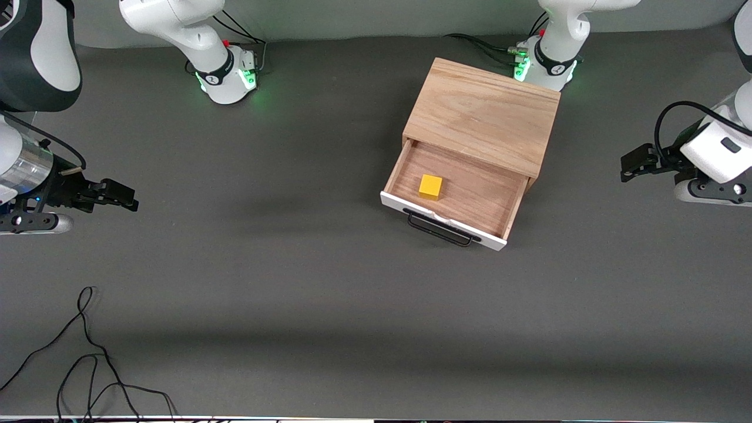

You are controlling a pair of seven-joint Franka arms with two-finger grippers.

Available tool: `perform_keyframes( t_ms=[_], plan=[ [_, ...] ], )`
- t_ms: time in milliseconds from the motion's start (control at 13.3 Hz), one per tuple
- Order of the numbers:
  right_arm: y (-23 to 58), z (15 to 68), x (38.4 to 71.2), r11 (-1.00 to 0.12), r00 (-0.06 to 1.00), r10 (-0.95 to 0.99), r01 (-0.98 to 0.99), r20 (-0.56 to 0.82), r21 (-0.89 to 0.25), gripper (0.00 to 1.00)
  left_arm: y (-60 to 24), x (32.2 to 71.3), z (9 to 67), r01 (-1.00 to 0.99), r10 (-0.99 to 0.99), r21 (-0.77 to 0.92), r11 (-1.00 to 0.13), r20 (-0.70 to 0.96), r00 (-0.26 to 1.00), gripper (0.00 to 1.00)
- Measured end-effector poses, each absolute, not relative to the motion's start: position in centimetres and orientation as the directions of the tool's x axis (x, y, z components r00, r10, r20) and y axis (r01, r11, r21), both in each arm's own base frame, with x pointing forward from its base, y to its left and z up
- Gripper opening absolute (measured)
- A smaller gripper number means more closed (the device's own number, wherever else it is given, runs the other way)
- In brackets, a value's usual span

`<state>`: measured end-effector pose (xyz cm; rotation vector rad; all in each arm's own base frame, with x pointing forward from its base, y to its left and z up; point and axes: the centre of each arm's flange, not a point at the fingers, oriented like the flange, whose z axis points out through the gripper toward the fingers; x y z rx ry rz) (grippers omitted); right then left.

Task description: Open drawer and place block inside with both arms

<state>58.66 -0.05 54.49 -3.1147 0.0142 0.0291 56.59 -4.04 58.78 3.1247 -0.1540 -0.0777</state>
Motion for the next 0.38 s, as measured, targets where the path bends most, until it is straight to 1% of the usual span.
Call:
perform_keyframes(
  t_ms=[377],
  plan=[
    [-0.35,54.76,58.78,-0.999,1.000,0.001,0.001,-0.013,-0.037,1.00,-4.04,56.59,58.78,-0.098,-0.099,0.014,-0.995,-0.049,0.994,1.00]
  ],
)
